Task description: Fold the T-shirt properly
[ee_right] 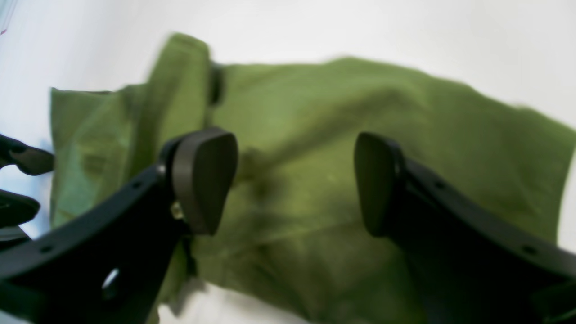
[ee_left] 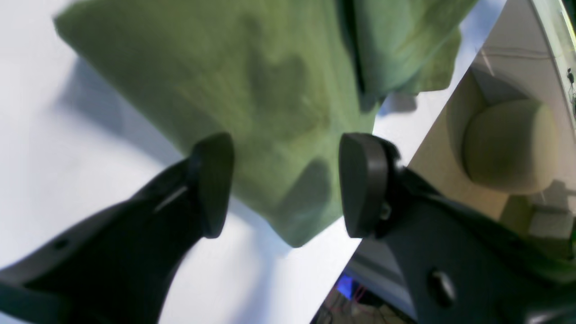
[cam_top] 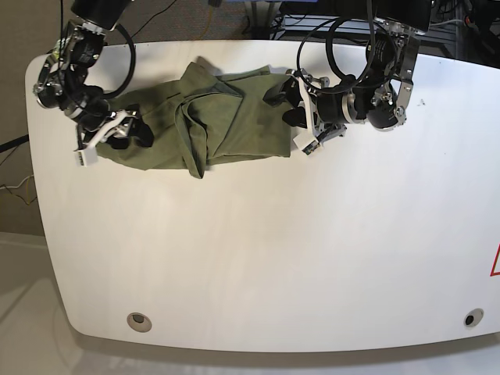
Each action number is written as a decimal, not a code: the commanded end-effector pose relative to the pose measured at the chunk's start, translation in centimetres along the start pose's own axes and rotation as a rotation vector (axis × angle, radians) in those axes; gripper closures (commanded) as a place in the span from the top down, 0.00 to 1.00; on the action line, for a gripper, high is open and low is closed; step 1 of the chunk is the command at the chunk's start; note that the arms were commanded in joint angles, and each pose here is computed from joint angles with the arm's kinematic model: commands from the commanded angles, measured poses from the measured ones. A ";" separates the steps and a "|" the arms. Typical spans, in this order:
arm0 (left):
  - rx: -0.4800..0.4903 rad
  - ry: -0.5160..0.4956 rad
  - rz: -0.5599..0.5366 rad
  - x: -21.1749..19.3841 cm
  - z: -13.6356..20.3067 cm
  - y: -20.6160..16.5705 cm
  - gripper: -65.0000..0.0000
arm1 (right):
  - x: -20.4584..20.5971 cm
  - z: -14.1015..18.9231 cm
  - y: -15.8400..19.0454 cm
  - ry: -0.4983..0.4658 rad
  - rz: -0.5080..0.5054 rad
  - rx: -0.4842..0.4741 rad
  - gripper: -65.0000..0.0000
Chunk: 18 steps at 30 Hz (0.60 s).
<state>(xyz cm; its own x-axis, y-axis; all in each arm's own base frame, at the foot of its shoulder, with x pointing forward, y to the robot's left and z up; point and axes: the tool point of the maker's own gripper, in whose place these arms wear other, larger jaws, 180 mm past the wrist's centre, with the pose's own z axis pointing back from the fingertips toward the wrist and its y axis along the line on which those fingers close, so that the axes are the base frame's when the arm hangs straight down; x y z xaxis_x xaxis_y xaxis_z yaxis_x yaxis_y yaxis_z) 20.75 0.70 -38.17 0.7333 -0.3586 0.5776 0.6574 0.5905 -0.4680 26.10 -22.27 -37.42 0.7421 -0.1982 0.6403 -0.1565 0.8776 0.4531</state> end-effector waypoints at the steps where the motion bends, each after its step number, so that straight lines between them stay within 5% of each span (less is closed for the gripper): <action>1: -0.012 -0.053 -0.015 1.5 0.3 -0.6 0.57 | 1.7 1.4 -1.2 -0.032 0.036 -0.031 0.67; 18: -0.045 -0.031 0.045 -0.4 -0.8 -2.3 0.54 | 2.6 3.2 -5.1 -0.003 -0.004 -0.074 0.66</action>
<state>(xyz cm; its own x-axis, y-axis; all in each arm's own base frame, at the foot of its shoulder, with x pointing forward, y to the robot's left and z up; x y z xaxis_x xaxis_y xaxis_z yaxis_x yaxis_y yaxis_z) 19.29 -1.01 -38.50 0.7680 -0.3136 0.5585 0.6197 0.5842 -0.5241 25.77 -27.24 -37.35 0.7703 -0.1747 0.6133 -0.1069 0.9128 0.3942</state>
